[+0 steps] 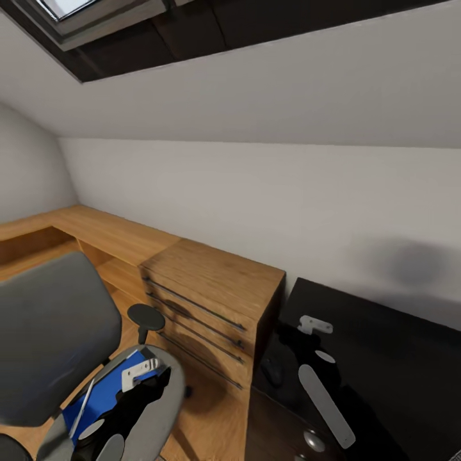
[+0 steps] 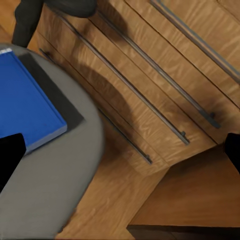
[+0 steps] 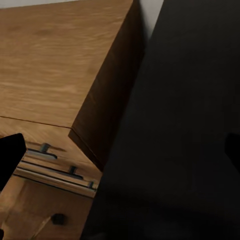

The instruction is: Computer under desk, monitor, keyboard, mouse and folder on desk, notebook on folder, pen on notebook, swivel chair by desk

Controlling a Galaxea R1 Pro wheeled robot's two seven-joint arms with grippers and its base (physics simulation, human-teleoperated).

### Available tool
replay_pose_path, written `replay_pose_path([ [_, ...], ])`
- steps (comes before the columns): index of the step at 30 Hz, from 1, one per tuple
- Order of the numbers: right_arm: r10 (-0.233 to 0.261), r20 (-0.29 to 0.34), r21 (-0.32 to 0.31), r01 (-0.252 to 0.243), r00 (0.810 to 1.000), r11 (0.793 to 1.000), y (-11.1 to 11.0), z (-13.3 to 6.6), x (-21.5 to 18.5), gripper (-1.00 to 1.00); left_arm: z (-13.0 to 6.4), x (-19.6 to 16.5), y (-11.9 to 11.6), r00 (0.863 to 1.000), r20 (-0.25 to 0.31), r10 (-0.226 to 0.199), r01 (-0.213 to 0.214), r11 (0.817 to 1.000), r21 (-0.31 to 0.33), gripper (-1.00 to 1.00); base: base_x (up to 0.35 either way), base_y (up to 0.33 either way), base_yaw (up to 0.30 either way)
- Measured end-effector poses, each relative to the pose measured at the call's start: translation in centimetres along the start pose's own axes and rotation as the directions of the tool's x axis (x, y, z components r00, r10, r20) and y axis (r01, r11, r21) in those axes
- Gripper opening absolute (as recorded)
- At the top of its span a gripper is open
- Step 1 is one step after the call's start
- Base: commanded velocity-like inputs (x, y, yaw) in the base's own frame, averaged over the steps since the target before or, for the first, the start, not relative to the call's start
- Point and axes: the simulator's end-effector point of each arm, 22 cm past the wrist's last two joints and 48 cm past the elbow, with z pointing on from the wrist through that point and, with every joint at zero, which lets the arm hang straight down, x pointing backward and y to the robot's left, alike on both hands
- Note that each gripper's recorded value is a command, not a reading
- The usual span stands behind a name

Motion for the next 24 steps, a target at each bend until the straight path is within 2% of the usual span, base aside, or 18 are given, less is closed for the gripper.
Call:
replay_pose_path([
  [6,-0.025,-0.013,-0.015,0.025,1.000,1.000,0.8,0.0,1.0,1.00,0.1,0.3,0.2,1.000,-0.008,0.001,-0.001,1.000,-0.004,1.00,0.075,0.000,0.201],
  [17,-0.061,-0.037,-0.039,0.060,0.997,0.997,2.0,0.0,2.6,1.00,0.4,0.9,0.4,1.000,-0.023,0.001,-0.001,1.000,-0.009,1.00,0.219,0.000,0.193],
  [24,-0.093,-0.035,-0.052,0.091,0.995,0.995,2.6,-0.1,3.1,1.00,0.5,1.1,0.3,1.000,-0.027,0.002,-0.002,1.000,-0.007,1.00,0.026,0.000,0.034],
])
